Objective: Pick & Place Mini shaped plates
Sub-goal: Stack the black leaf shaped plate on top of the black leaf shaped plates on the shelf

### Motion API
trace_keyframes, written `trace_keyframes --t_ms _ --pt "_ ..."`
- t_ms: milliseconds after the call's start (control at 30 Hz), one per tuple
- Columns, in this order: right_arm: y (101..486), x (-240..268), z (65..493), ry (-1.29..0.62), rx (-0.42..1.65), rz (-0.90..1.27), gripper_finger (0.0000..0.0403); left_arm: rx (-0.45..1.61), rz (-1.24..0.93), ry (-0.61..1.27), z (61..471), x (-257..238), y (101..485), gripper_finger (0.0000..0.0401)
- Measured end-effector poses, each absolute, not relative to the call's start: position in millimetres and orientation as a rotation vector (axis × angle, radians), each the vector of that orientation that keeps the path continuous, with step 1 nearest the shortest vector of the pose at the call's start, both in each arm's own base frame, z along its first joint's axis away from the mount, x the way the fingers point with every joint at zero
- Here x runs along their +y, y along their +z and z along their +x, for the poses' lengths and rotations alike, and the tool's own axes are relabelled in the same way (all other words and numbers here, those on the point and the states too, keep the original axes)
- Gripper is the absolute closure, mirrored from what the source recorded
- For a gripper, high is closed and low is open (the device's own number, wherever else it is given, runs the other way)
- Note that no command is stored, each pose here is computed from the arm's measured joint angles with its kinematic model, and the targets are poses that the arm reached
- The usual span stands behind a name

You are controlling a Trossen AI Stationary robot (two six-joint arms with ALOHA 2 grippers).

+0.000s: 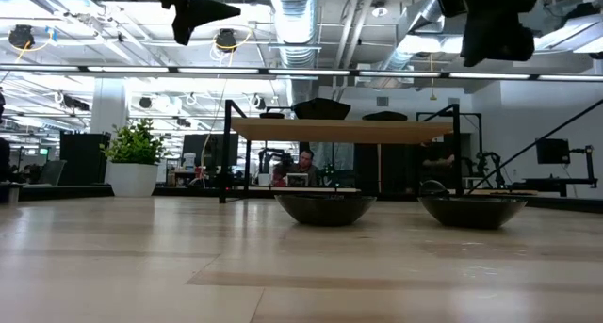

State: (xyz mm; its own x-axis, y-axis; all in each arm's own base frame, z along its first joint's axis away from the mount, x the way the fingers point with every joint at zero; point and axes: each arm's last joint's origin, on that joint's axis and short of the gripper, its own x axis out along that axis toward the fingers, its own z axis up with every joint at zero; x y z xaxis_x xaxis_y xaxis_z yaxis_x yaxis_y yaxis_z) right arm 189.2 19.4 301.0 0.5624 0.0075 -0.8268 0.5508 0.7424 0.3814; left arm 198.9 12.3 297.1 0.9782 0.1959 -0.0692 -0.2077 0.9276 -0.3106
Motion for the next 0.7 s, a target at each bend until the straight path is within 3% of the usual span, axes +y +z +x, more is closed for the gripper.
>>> trace_keyframes --t_ms 400,700 --pt "244.7 79.0 175.0 -0.473 0.855 0.688 0.0332 0.185 -0.397 0.098 221.0 -17.0 272.8 0.0187" --pt "233.1 103.4 155.7 -0.503 0.74 0.667 0.0332 0.355 -0.459 0.111 247.1 -30.3 234.9 0.0187"
